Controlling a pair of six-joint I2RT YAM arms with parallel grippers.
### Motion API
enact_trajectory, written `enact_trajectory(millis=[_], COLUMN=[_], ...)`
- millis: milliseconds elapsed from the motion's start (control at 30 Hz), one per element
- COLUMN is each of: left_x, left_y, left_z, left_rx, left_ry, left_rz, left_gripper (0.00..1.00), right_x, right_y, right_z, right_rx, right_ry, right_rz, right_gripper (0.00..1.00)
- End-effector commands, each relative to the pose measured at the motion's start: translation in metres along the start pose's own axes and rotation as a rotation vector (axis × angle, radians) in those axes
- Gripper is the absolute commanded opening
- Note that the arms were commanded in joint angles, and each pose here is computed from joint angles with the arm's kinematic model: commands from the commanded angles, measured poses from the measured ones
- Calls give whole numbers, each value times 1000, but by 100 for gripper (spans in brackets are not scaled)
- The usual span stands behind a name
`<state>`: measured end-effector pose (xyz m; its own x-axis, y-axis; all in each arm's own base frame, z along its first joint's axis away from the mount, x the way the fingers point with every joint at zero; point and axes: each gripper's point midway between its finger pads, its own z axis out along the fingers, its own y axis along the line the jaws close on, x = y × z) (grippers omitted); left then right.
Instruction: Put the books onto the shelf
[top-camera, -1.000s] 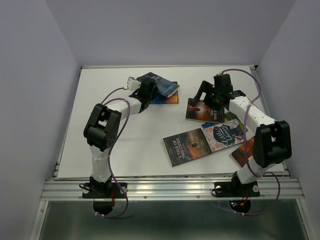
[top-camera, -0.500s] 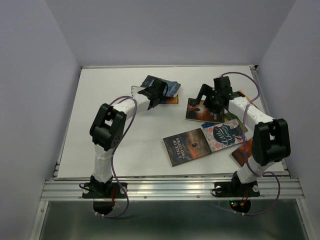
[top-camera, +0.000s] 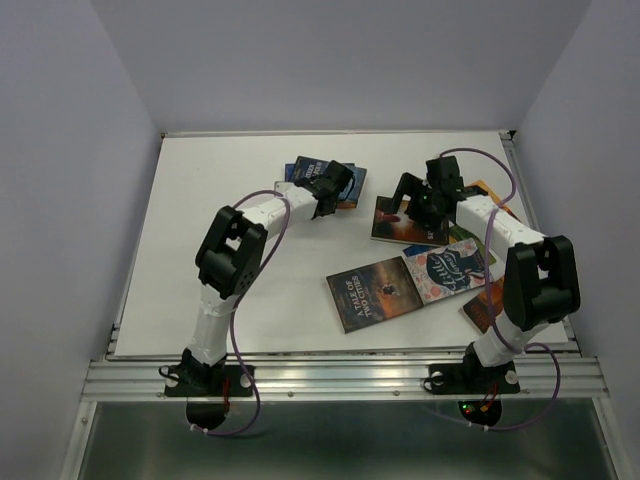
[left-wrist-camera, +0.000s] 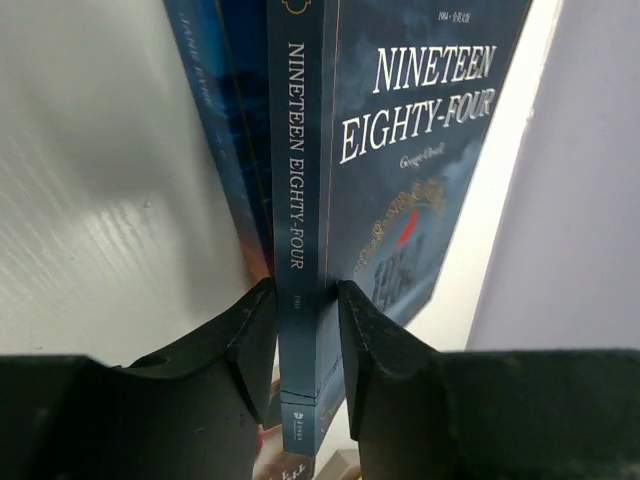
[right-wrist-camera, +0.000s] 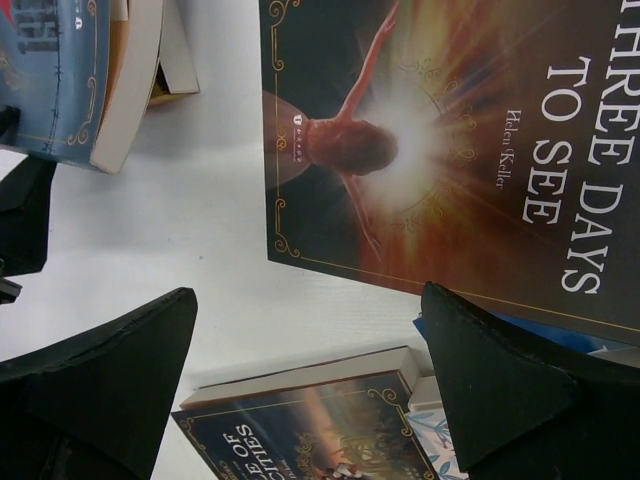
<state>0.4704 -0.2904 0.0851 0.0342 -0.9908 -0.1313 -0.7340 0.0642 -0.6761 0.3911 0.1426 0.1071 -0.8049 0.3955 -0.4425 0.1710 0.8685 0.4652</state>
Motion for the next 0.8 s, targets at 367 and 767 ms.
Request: enact_trajectory(millis=[367,767], left_x=[-22,-112], left_y=[-31,-72], left_z=[-70,-103], left_rx=[107,326], left_ry=[47,-2], left_rz=[175,549], left_gripper=[99,99], right_x=[-14,-84], right_y=[8,-1], right_z=[26,83], right_rx=[-44,158], right_ry=[32,-57], right_rz=[-118,-406], right_gripper=[100,100])
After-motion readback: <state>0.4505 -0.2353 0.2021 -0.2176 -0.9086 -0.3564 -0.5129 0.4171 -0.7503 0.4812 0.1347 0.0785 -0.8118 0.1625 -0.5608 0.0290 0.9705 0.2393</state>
